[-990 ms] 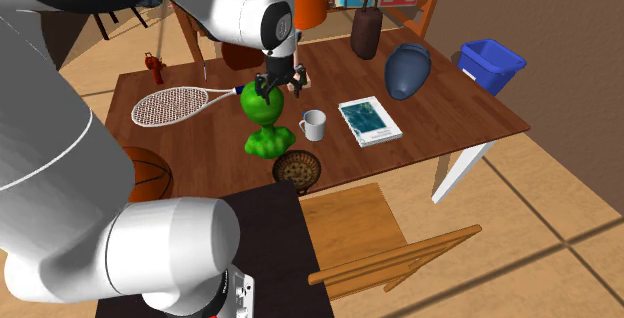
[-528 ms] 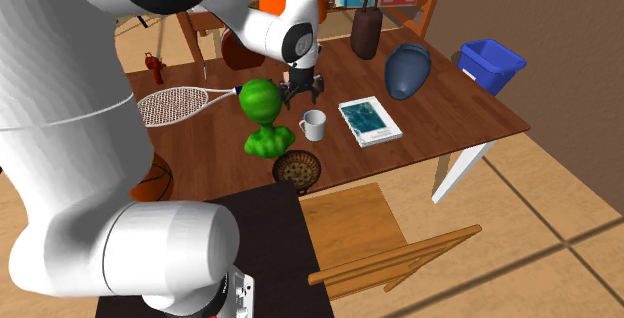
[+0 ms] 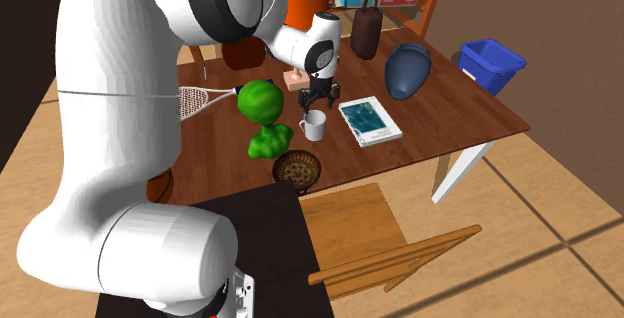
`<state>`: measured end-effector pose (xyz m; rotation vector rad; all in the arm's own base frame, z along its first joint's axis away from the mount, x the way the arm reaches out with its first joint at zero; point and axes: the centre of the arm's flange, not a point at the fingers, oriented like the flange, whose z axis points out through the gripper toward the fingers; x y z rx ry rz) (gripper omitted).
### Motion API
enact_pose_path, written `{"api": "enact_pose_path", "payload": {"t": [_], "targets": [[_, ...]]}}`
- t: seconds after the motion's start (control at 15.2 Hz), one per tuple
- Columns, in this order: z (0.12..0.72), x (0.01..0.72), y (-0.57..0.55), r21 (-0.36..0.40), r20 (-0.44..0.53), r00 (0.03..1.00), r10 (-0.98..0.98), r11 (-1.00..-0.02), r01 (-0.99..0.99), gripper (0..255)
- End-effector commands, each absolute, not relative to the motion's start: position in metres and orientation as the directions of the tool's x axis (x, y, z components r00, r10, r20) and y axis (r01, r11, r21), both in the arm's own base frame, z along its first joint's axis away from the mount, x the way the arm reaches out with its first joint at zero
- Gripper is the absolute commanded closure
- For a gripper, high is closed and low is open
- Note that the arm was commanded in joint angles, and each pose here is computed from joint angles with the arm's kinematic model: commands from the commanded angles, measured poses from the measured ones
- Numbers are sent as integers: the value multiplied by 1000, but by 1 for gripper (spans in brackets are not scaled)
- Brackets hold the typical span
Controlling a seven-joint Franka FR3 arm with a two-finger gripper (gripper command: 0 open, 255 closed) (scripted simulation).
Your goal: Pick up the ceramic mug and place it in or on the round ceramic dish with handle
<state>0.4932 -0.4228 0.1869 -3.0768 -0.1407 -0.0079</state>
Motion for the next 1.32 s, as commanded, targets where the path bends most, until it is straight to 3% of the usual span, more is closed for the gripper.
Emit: {"api": "enact_pose_path", "payload": {"t": [0.0, 0.59, 1.19, 1.25], "targets": [[167, 502, -438, -66, 9, 996, 88, -994, 88, 0], [113, 510, -454, -70, 10, 996, 84, -994, 85, 0], [110, 510, -453, -70, 10, 996, 84, -994, 85, 0], [110, 510, -453, -70, 10, 996, 84, -994, 85, 255]]}}
